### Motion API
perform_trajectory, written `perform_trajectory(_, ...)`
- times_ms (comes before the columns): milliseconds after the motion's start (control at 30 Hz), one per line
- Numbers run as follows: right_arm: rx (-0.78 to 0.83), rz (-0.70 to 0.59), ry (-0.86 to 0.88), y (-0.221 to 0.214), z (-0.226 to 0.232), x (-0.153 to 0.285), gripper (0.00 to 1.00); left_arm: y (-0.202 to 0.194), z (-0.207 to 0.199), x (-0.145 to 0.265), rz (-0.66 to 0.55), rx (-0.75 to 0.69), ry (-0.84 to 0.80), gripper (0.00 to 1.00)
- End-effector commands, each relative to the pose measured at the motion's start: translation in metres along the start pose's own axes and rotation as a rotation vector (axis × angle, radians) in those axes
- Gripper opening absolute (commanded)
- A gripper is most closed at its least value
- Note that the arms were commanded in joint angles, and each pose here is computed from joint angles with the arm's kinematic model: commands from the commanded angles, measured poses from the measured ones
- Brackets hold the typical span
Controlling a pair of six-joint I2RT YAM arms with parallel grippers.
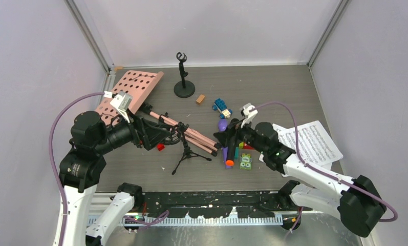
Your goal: Pack up the instrument practice props
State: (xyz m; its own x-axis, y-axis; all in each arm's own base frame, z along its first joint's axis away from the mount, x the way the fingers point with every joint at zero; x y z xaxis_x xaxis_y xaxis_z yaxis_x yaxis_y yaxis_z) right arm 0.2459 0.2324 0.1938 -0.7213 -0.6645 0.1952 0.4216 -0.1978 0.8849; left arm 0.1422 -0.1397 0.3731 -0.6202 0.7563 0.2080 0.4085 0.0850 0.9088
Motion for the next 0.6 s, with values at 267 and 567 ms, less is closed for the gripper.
perform_trajectory(267, 0.361, -0.263, 0.601, 0.007, 0.134, -0.009, 1.0, 0.049, -0.015, 0.015, -0.2, -0.087, 0.009, 1.0)
perform_trajectory(567, 0.224, -0.468, 0.583, 0.033, 0.172, -0.036, 0.98, 0.059, -0.011, 0.045, -0.295, -0.129, 0.161, 1.0)
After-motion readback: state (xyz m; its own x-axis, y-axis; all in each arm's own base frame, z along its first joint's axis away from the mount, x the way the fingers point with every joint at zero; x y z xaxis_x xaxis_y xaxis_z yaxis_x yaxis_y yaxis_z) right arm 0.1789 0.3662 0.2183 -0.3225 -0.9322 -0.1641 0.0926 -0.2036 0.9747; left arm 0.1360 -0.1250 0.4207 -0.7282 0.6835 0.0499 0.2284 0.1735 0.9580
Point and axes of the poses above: each gripper's point midway between its finger pads, its own x axis back along the fingers, its own z axis along the line the jaws close on, y = z × x, the point moved 2 cm from there along x, back along the fingers, and after that the axes turned 6 degrees about -x, right-handed, at the moved point
